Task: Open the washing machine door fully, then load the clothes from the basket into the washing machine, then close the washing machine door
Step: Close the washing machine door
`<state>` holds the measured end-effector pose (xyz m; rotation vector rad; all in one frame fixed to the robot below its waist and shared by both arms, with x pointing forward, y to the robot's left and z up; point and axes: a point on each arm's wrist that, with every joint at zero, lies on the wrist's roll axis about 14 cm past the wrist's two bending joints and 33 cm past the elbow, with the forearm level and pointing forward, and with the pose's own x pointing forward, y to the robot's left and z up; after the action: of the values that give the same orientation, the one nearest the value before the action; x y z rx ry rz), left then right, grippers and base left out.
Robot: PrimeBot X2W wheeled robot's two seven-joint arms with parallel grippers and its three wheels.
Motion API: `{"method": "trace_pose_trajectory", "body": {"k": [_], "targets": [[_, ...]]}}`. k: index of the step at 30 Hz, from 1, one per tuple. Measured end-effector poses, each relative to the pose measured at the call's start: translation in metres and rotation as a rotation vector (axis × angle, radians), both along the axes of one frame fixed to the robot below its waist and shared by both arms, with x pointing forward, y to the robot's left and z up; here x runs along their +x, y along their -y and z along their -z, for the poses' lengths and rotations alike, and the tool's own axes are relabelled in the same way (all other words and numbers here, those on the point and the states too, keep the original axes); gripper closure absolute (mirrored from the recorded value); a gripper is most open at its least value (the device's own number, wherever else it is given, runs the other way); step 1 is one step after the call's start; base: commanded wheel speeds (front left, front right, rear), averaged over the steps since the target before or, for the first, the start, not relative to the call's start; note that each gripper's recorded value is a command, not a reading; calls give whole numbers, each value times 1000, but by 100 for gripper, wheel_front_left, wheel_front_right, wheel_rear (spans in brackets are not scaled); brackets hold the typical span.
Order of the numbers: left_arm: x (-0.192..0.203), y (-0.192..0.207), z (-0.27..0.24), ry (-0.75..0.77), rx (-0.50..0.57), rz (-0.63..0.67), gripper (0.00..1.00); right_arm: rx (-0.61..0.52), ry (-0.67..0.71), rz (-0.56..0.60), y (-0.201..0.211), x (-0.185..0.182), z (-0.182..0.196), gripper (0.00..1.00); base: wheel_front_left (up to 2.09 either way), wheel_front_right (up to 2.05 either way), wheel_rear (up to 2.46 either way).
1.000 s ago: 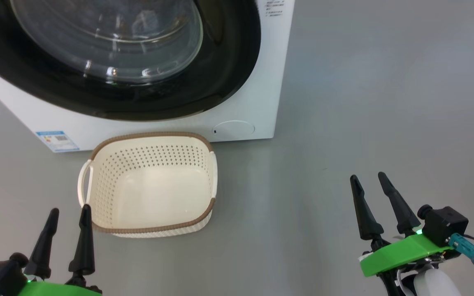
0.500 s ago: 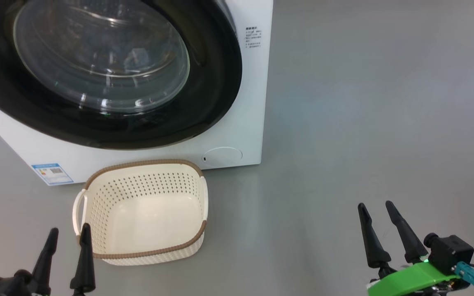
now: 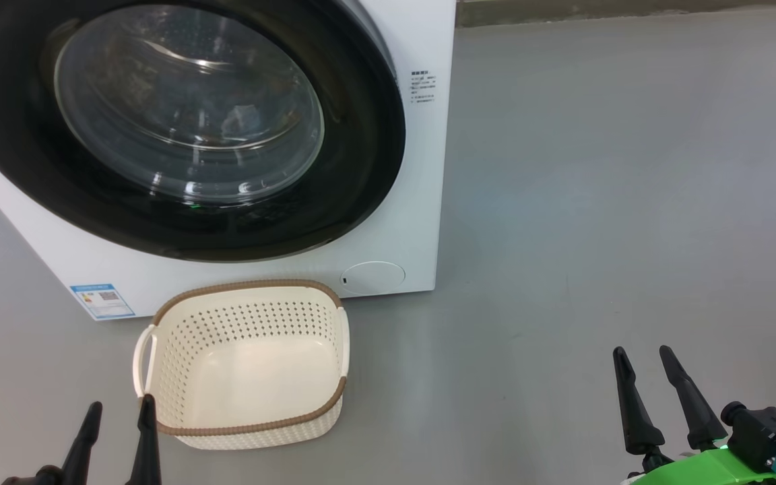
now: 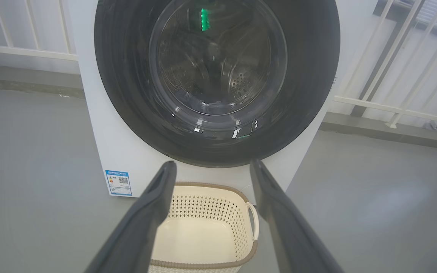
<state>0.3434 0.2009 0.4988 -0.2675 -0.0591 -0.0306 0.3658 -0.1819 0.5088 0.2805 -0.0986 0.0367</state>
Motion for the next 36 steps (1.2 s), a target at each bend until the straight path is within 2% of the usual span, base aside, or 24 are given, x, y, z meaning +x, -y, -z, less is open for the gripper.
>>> {"method": "trace_pose_trajectory", "body": {"k": [36], "targets": [[-11,-2,4,-12,-4,-9,0,11,-7,-10,-3,-3,2,0,0,0,0]]}}
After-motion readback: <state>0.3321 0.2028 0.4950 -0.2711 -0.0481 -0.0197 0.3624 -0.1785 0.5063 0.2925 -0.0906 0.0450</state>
